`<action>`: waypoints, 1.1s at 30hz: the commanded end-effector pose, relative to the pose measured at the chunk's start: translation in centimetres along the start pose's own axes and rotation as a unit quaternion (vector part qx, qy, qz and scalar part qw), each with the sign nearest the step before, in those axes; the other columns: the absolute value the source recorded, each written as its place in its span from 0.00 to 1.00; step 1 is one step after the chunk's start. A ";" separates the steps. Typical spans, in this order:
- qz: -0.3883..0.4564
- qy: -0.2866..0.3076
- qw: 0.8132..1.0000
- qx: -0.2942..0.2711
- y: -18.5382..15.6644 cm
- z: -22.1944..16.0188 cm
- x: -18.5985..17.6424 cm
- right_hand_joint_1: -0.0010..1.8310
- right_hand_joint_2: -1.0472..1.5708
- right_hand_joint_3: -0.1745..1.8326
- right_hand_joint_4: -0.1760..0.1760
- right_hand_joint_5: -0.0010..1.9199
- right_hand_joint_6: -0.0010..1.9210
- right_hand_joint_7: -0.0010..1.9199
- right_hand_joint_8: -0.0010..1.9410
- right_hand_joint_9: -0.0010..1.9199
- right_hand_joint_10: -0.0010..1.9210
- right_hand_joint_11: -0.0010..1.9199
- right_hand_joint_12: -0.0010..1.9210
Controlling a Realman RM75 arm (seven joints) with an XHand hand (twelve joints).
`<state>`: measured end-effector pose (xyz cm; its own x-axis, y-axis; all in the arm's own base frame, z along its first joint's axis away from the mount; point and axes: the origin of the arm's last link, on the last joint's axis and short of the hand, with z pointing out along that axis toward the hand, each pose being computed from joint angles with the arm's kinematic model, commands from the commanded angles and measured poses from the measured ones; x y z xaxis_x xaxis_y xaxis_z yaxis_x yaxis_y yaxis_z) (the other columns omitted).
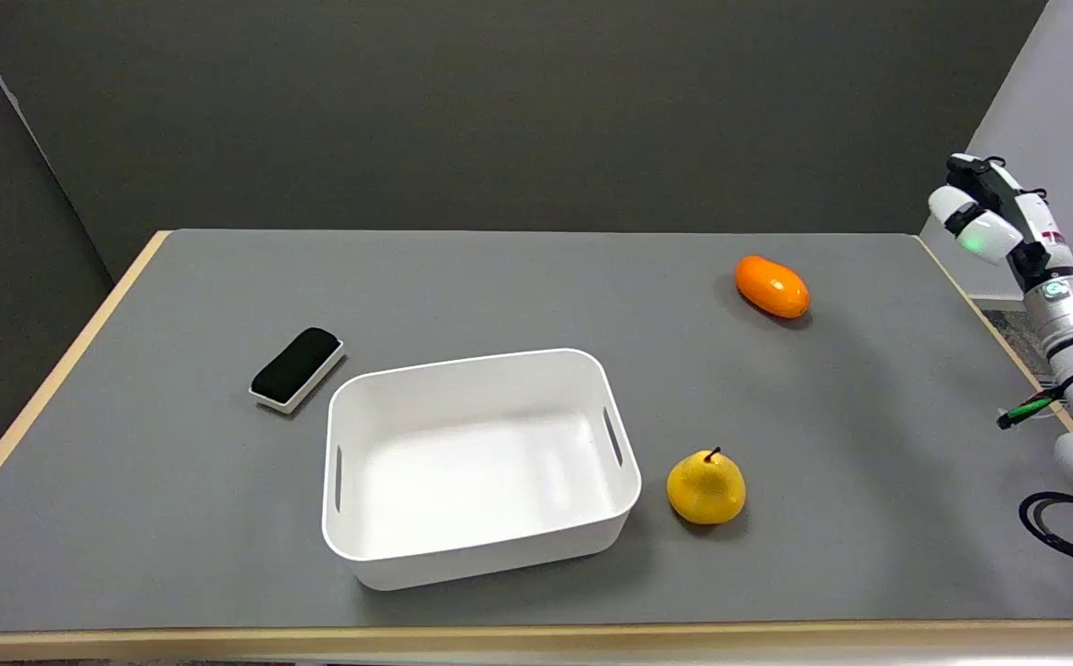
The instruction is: Pick up mango.
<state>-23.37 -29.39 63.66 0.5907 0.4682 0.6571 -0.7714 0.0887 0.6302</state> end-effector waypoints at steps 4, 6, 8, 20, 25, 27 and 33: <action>-0.267 -0.081 0.952 0.128 -6.4 1.7 -1.7 0.21 0.64 0.55 0.42 0.12 0.24 0.17 0.22 0.13 0.43 0.09 0.71; -0.299 -0.098 0.941 0.126 -7.0 1.8 -2.4 0.20 0.64 0.55 0.34 0.13 0.26 0.17 0.24 0.13 0.44 0.10 0.72; -0.346 -0.117 0.923 0.118 -7.7 2.1 -3.6 0.20 0.64 0.55 0.31 0.13 0.26 0.18 0.24 0.14 0.45 0.10 0.73; -0.392 -0.183 0.901 0.008 -8.8 1.4 -10.3 0.16 0.62 0.53 0.24 0.14 0.29 0.20 0.27 0.15 0.47 0.11 0.74; -0.417 -0.209 0.883 -0.048 -8.3 1.5 -12.7 0.15 0.62 0.53 0.23 0.13 0.27 0.18 0.25 0.12 0.45 0.08 0.71; -0.430 -0.217 0.874 -0.061 -8.4 1.7 -13.6 0.15 0.62 0.53 0.22 0.13 0.27 0.17 0.25 0.11 0.44 0.07 0.70; -0.465 -0.248 0.842 -0.115 -8.1 1.6 -15.9 0.17 0.63 0.47 0.16 0.10 0.22 0.13 0.20 0.06 0.42 0.03 0.68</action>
<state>-22.75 -36.17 54.66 0.9833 0.0026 0.1818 -0.1759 0.2682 0.9472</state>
